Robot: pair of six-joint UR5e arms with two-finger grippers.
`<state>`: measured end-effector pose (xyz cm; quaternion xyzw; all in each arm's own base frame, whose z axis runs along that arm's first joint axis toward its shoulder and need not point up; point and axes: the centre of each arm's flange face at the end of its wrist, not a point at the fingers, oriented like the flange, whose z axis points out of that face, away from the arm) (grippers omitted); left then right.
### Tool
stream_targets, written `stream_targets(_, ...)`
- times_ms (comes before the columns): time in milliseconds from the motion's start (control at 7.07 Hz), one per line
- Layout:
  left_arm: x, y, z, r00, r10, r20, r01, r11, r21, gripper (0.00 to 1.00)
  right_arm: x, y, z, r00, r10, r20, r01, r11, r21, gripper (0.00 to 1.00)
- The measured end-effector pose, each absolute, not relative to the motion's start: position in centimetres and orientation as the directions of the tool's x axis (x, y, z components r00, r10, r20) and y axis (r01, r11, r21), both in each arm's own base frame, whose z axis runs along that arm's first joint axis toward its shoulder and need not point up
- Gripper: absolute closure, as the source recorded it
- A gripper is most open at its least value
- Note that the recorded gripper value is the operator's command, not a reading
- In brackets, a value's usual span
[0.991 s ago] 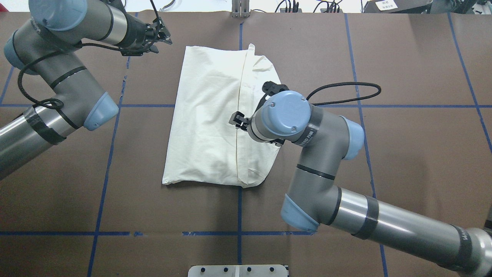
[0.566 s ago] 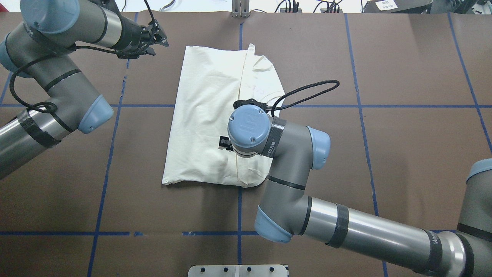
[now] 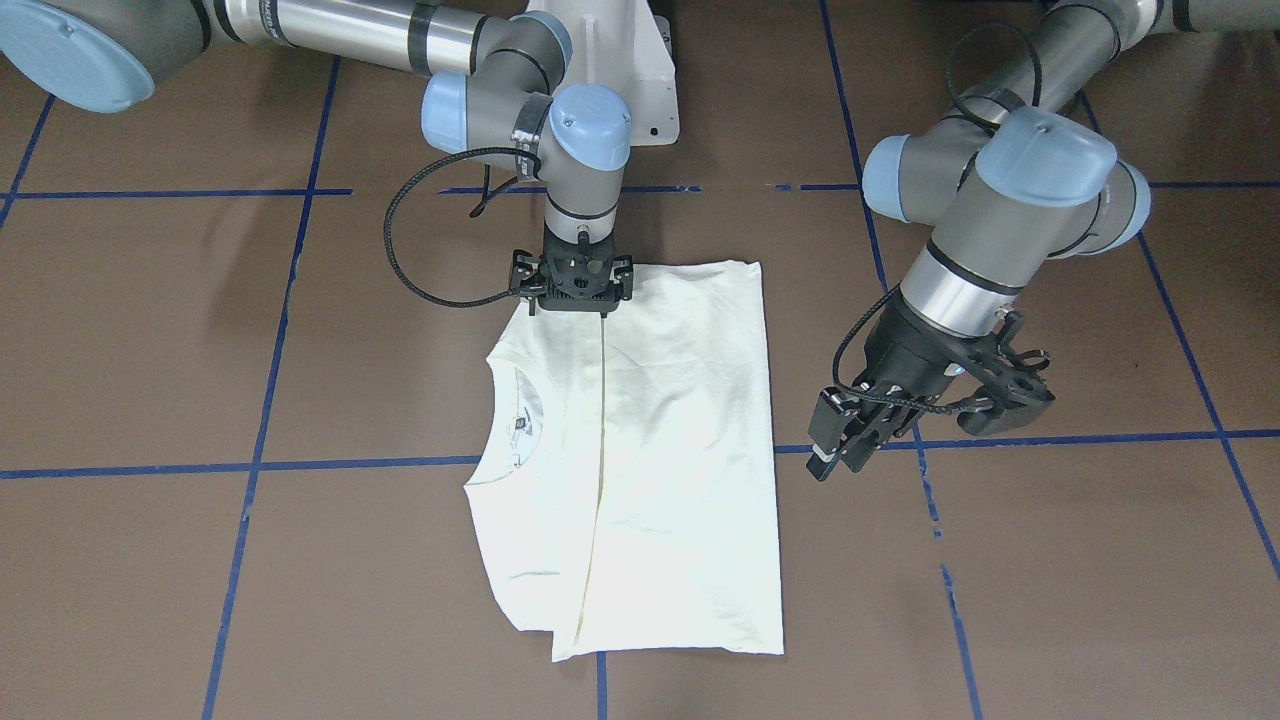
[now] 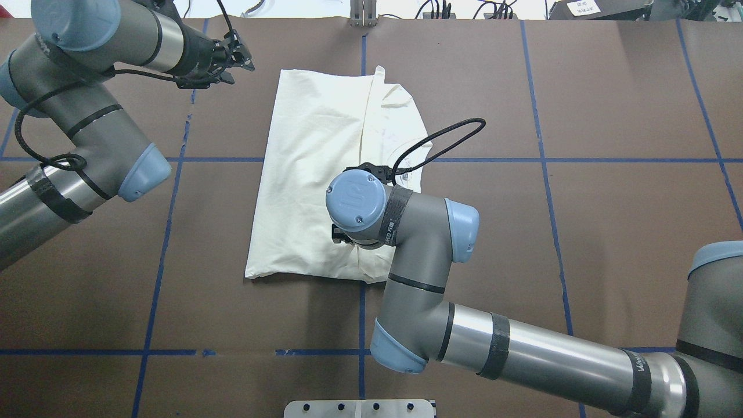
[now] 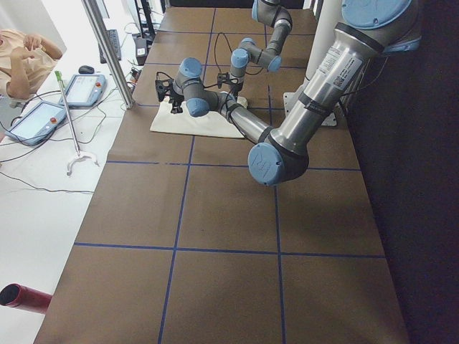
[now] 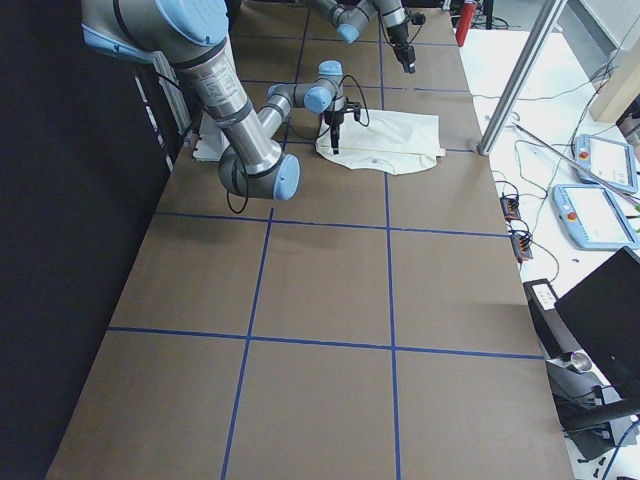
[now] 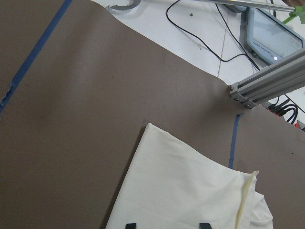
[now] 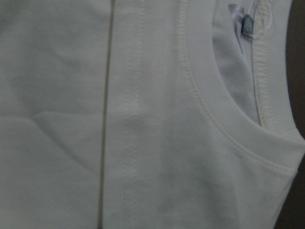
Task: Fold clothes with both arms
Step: 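Press and smooth the folded shirt near the collar with the right gripper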
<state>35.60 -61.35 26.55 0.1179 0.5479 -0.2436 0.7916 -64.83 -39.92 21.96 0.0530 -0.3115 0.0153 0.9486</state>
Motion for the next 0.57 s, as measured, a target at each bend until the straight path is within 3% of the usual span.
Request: stream_targets(566,35.6,-61.4,26.6,0.282,-0.258,-0.924,0.515,0.853,-0.081,0.46,-58.6,-39.4,27.2,0.842,-0.102,0.529,0.033,0.99,0.138,0.0)
